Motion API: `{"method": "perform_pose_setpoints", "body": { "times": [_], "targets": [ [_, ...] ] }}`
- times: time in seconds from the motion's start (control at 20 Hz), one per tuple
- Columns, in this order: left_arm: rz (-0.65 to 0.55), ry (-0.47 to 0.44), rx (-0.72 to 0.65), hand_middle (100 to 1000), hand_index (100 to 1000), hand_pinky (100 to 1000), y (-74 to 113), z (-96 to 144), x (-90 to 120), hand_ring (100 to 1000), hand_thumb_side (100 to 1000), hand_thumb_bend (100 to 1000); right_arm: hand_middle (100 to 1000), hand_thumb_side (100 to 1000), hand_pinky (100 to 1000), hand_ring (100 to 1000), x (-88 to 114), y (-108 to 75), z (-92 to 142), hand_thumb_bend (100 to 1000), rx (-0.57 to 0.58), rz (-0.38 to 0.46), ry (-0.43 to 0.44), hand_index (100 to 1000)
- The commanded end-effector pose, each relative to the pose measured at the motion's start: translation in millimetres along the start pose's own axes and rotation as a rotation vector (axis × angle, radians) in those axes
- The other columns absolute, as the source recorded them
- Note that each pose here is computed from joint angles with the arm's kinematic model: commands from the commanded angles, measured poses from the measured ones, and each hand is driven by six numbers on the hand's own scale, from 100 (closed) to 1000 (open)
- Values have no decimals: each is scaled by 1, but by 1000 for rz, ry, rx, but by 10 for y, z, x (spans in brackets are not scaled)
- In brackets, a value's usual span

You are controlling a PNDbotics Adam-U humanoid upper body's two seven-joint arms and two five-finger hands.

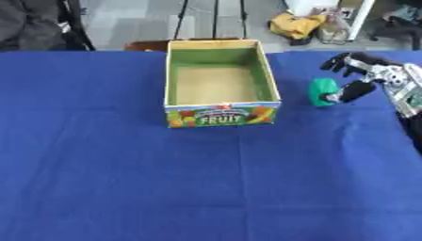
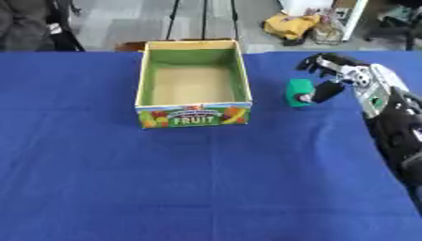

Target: Pick up objects on the table and place them in the box.

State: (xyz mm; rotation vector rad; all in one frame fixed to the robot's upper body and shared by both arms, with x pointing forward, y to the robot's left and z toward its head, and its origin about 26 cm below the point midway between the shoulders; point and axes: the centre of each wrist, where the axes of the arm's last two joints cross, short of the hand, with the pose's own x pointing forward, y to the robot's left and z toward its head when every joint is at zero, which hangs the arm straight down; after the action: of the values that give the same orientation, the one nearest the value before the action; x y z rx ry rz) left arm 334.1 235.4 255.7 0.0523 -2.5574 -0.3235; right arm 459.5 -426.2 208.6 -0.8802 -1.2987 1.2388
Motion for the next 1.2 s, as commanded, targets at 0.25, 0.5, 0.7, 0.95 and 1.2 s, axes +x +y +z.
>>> {"method": "perform_pose_setpoints", "body": {
  "times": [0.25,0.5,0.7,0.95,1.2],
  "targets": [
    [2,-34,-9,577,783,680,8,-60,71,582,968,661,818,103,755,847,-70,-199,84,250,-23,38,35,851],
    [3,-33,-11,575,784,680,4,-58,63,579,970,658,820,100,758,850,-72,-196,84,225,-14,57,45,849],
    [6,-34,-14,573,784,680,-3,-61,60,576,970,657,821,100,760,854,-84,-182,85,225,-5,72,55,849],
    [9,-34,-18,572,784,680,-13,-63,54,574,972,656,842,149,779,893,-89,-163,82,302,4,91,58,858],
    [9,-31,-19,569,785,680,-12,-59,45,571,972,654,884,192,824,933,-144,-203,155,367,-11,129,49,896]
  ]
}}
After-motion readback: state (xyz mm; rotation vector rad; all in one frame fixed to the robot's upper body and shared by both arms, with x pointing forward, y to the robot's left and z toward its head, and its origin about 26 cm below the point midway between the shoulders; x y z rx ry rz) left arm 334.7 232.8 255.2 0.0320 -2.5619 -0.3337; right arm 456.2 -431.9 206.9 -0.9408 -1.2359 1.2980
